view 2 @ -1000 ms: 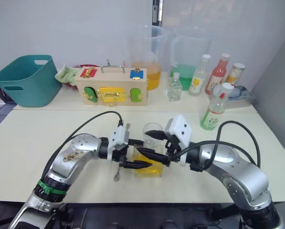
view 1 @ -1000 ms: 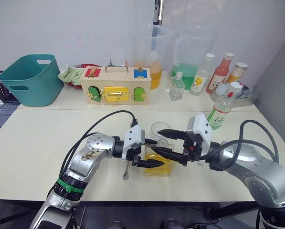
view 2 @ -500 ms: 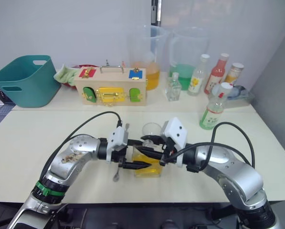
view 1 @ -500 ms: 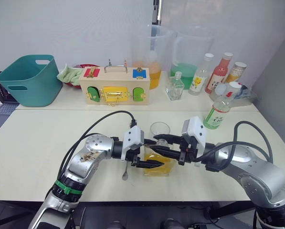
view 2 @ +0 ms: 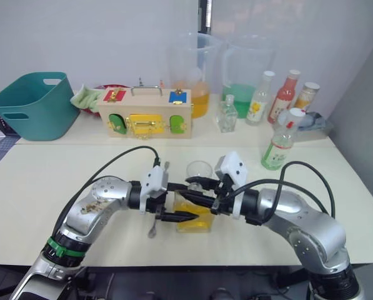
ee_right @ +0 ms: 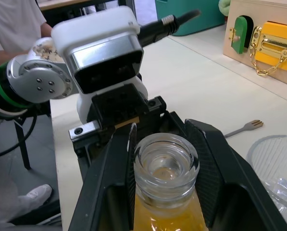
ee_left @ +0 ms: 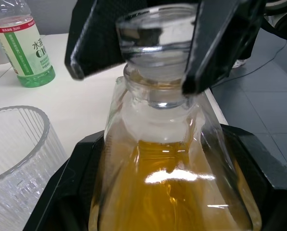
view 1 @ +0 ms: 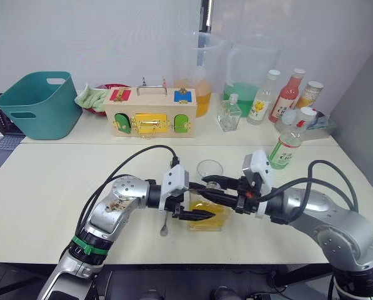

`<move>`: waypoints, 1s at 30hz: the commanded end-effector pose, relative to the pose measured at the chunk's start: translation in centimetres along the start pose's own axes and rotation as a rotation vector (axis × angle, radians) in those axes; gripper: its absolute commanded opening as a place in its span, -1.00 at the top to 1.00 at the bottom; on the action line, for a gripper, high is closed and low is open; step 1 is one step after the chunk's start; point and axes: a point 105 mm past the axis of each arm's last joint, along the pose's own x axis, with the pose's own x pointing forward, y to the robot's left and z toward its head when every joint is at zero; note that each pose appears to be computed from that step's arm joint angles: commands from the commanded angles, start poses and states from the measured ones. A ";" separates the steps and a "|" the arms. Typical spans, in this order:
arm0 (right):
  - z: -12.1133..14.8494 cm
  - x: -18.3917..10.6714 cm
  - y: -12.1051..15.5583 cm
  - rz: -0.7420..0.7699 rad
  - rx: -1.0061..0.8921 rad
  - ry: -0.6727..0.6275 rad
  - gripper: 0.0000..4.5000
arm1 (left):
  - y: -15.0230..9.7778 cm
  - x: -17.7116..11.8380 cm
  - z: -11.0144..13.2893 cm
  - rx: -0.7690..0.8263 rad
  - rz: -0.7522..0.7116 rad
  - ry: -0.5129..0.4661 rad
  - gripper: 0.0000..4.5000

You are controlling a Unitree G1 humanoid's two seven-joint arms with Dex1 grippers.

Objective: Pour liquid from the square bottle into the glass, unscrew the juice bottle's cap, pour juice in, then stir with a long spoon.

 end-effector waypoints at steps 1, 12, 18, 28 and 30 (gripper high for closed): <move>1.7 -0.3 0.5 0.018 -0.055 -0.033 0.51 | -0.5 0.4 0.7 0.024 -0.029 -0.024 -0.24; 5.2 -5.1 -2.5 -0.158 -0.147 -0.120 0.51 | -0.5 0.5 0.6 0.021 -0.034 -0.023 -0.24; 3.4 -13.9 -9.4 -0.597 -0.109 -0.057 0.51 | -0.4 0.4 0.8 0.022 -0.026 -0.033 -0.24; -2.4 -22.2 -15.1 -1.153 -0.049 -0.002 0.51 | -0.4 0.4 1.9 0.028 -0.025 -0.076 -0.24; -3.8 -22.2 -15.8 -1.230 -0.025 -0.023 0.51 | -0.4 0.3 2.0 0.033 -0.022 -0.080 -0.24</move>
